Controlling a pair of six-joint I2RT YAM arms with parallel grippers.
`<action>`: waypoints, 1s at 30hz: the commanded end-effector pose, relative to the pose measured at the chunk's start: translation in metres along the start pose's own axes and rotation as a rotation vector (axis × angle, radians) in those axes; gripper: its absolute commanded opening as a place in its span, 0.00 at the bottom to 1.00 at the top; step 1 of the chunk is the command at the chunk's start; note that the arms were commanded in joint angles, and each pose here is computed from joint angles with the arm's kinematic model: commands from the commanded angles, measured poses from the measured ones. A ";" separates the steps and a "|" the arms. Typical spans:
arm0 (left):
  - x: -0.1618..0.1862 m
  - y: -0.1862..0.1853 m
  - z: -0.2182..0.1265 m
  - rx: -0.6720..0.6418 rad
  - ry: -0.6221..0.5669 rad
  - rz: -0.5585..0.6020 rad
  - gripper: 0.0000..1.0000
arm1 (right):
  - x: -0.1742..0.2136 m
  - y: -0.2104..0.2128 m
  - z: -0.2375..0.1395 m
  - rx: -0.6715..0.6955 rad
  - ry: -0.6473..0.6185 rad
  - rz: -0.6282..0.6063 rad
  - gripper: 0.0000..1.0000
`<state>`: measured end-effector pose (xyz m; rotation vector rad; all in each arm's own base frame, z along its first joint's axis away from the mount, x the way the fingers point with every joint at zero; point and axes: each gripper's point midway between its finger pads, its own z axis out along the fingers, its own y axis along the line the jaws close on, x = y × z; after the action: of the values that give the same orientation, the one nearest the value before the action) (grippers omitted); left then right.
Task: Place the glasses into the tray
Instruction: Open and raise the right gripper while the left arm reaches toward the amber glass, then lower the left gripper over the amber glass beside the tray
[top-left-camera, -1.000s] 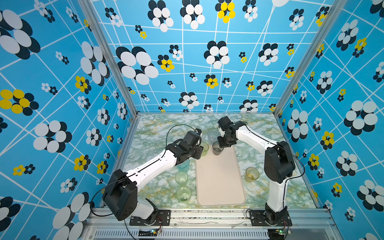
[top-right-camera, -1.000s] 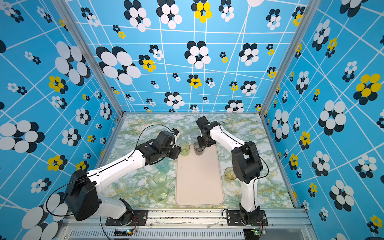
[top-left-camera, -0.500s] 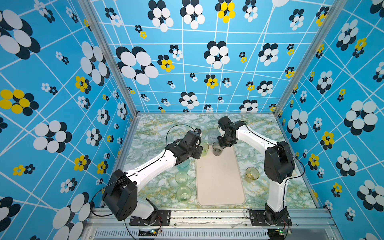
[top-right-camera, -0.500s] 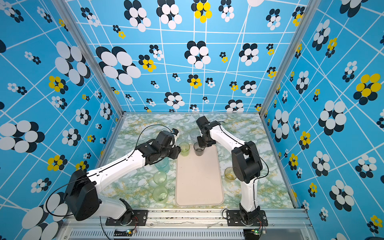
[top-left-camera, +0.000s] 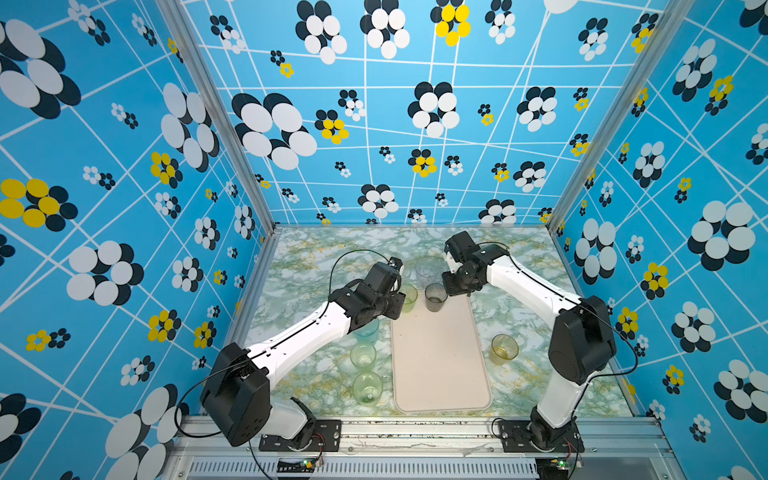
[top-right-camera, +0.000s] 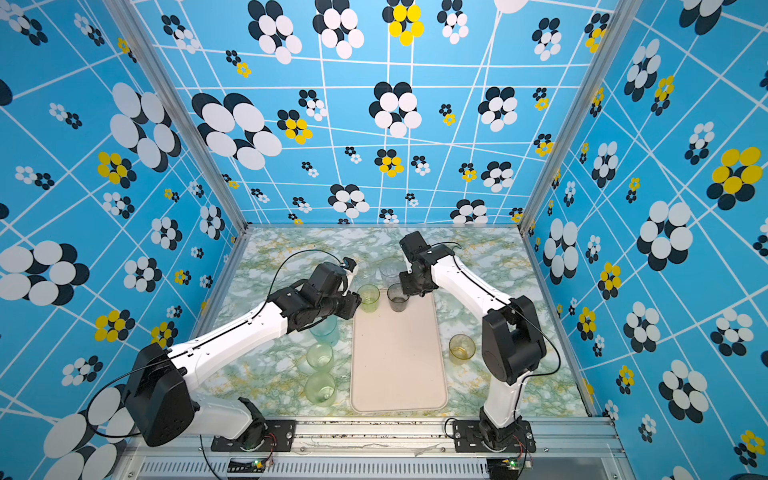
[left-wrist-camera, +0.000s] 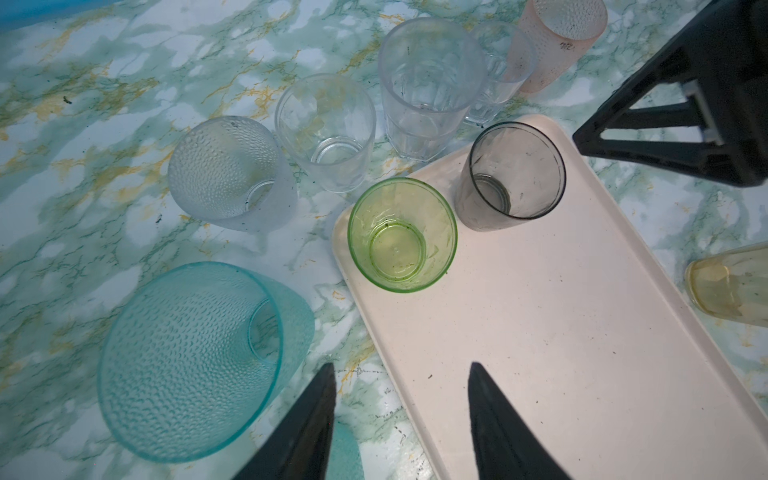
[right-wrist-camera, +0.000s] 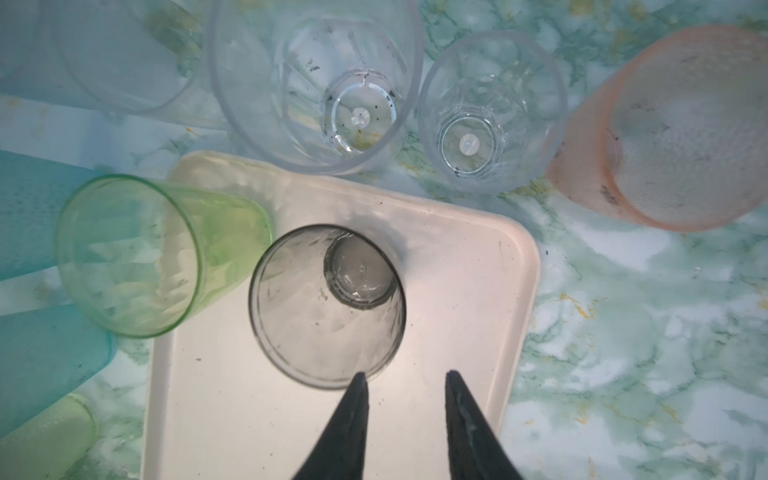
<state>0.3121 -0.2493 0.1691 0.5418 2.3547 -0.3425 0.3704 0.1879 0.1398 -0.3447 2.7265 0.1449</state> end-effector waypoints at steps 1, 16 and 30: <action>-0.013 -0.020 -0.006 0.023 -0.010 0.047 0.49 | 0.000 -0.028 -0.032 0.006 -0.082 0.086 0.36; -0.011 -0.181 0.019 0.345 0.112 0.282 0.34 | 0.059 -0.176 -0.064 0.106 -0.167 0.488 0.43; 0.020 -0.278 0.064 0.493 0.275 0.398 0.35 | 0.073 -0.205 -0.041 0.033 -0.170 0.624 0.46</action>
<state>0.2115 -0.5100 0.1400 1.2855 2.3071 -0.6933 0.3367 -0.0373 0.1359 0.5250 2.5921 0.2201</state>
